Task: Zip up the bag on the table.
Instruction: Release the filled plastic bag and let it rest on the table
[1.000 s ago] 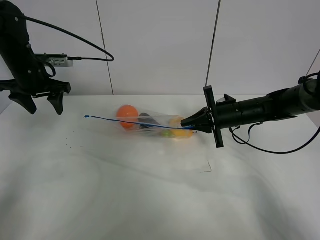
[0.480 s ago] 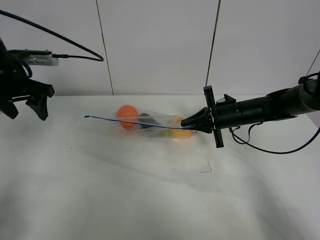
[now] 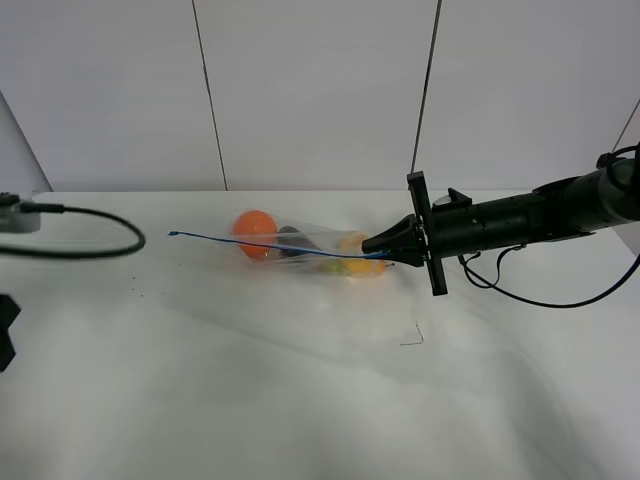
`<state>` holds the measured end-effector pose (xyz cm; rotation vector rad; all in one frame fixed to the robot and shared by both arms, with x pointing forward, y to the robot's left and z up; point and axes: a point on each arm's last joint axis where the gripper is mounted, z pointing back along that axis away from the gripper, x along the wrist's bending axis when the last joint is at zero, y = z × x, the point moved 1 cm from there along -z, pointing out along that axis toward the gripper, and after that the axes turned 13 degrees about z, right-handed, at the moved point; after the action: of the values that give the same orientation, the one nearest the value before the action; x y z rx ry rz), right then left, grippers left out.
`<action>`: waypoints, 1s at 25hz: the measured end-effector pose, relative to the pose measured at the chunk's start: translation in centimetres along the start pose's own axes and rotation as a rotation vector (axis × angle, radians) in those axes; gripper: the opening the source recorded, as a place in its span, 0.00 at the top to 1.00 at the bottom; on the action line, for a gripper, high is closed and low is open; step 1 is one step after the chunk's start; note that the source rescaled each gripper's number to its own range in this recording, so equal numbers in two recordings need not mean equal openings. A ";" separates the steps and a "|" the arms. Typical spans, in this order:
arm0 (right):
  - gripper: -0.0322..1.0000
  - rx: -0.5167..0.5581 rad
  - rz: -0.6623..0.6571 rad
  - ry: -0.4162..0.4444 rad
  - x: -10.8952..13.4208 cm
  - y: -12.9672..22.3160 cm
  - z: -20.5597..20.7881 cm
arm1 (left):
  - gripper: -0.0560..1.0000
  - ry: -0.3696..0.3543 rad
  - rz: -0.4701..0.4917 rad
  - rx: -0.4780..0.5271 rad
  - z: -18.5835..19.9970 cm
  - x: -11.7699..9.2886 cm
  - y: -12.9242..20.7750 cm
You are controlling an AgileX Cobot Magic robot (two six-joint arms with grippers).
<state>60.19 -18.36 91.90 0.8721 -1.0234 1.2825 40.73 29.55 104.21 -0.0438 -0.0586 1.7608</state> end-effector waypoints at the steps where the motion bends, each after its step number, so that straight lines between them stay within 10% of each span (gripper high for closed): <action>1: 0.97 0.000 0.000 0.000 0.0 0.0 0.0 | 0.00 0.003 0.000 -0.011 -0.2 0.3 1.3; 17: 0.97 0.000 0.000 0.000 0.0 0.0 0.0 | 0.00 0.167 -0.036 -0.452 -0.9 2.0 11.2; 25: 0.97 0.000 0.000 0.000 0.0 0.0 0.0 | 0.00 0.181 -0.044 -0.497 -0.6 2.1 11.9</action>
<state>60.19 -18.36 91.90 0.8721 -1.0234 1.2825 28.69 29.39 102.82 -0.5574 -0.3616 1.6548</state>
